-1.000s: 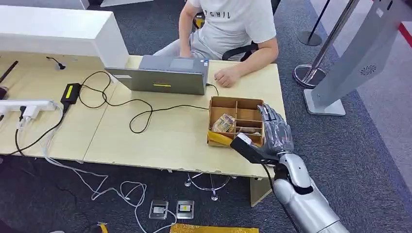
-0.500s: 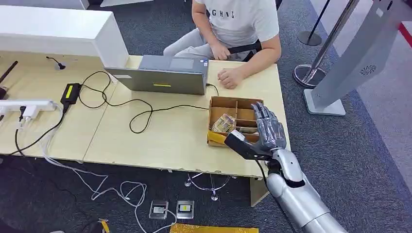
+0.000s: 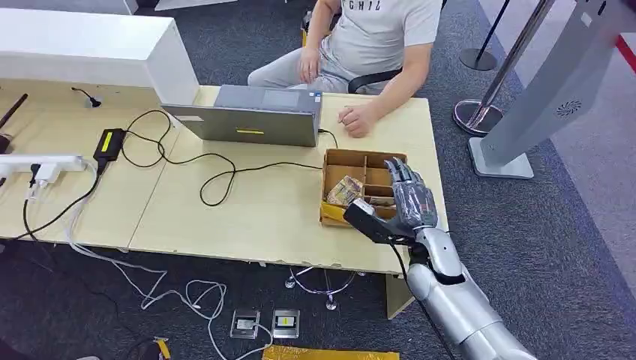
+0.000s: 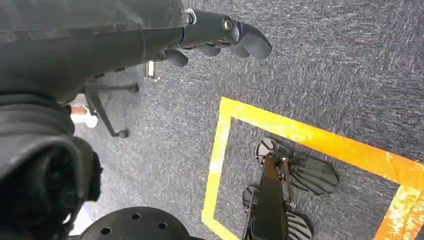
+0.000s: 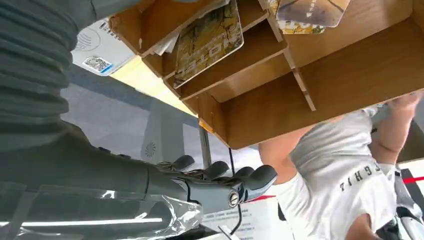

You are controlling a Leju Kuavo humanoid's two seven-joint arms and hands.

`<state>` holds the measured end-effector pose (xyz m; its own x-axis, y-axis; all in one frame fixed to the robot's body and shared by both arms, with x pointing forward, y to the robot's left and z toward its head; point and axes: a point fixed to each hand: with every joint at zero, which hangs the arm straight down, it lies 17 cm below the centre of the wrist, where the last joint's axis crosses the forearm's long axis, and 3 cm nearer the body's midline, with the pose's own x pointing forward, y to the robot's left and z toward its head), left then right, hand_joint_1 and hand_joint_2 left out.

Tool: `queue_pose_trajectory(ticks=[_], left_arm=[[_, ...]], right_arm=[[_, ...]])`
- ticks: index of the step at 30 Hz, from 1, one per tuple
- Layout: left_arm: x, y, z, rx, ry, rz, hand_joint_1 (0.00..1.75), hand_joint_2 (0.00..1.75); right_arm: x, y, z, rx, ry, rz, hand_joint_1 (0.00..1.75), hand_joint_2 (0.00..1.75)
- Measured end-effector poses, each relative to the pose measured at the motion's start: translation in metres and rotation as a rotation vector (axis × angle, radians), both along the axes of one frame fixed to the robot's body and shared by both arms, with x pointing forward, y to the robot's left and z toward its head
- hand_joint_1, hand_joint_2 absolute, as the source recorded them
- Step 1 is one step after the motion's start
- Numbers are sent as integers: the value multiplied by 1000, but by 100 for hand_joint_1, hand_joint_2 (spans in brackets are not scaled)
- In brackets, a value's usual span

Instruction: Pass the card to the sensor for recognition and then transmit it.

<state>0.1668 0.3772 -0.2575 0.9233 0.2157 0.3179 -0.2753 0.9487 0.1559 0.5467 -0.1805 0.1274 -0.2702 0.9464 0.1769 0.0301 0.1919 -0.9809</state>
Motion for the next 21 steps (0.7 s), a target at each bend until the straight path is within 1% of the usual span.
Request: queue_pose_trajectory(ticks=[8,21], left_arm=[[6,0,1,-1,-1,-6,0,0],[12,0,3,0,-11,-5,0,0]], right_arm=[[4,-8,-7,-7,17,-18,0,175],[13,-18,-5,-18,12,-37,0,175]])
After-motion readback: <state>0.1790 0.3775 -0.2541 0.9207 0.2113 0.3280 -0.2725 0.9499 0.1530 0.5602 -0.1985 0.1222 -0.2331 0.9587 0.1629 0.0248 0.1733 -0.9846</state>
